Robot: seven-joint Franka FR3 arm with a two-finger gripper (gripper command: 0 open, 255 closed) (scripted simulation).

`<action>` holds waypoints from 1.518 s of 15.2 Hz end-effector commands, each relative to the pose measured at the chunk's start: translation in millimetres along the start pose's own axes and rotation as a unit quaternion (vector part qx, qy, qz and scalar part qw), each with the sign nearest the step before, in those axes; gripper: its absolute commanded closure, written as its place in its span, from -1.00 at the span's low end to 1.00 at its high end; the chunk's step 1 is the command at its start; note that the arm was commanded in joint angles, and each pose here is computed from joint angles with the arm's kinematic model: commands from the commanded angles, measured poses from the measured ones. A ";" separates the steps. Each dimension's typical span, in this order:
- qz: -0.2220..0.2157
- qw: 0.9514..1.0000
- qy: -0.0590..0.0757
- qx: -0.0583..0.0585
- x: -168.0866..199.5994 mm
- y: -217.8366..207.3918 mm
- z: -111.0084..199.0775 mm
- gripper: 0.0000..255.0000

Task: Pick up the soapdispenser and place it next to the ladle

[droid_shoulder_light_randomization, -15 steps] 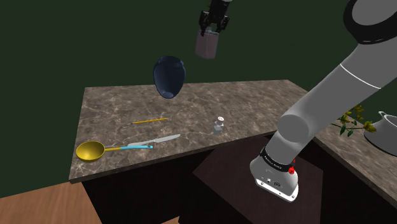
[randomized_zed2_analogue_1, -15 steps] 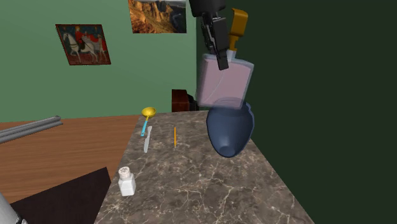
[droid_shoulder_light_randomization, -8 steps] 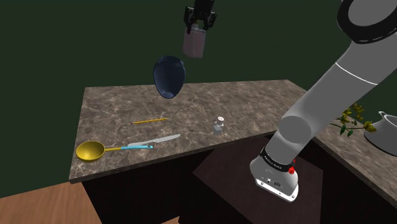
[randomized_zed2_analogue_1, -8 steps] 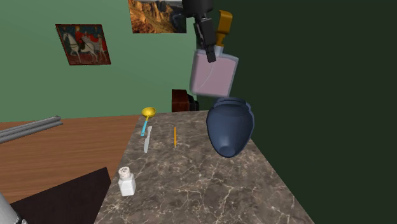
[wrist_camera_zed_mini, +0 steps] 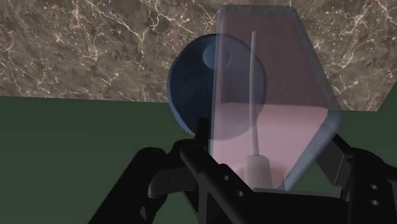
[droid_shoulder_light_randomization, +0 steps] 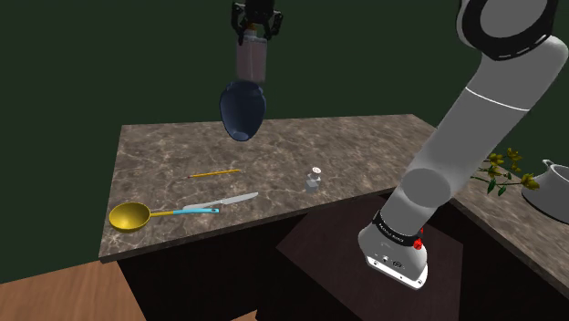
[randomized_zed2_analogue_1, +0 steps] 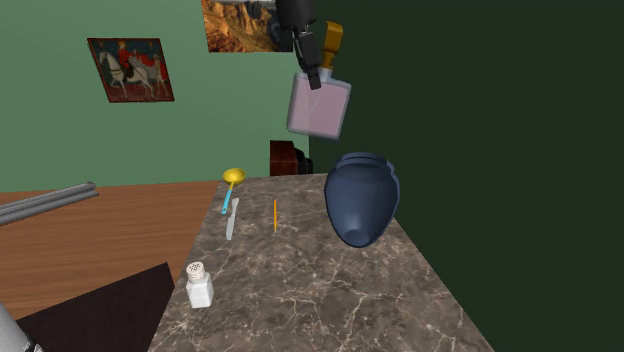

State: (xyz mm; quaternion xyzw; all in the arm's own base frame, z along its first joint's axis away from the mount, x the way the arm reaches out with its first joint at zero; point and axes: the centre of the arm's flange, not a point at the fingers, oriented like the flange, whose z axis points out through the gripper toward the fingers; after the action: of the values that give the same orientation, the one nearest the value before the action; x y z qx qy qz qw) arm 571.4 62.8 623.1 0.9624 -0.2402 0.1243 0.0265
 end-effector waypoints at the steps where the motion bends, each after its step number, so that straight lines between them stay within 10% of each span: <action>1: 0.001 1.000 0.000 0.000 -2.7 -27.6 2.4 1.00; 16: 0.001 1.000 0.000 0.000 -26.3 -226.0 -2.9 1.00; 23: 0.001 1.000 0.000 0.000 -35.6 -225.6 32.8 1.00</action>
State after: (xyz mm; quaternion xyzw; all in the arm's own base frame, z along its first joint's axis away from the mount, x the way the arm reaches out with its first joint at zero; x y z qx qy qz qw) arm 654.0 274.4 589.7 0.9622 -0.2410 0.1241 0.0266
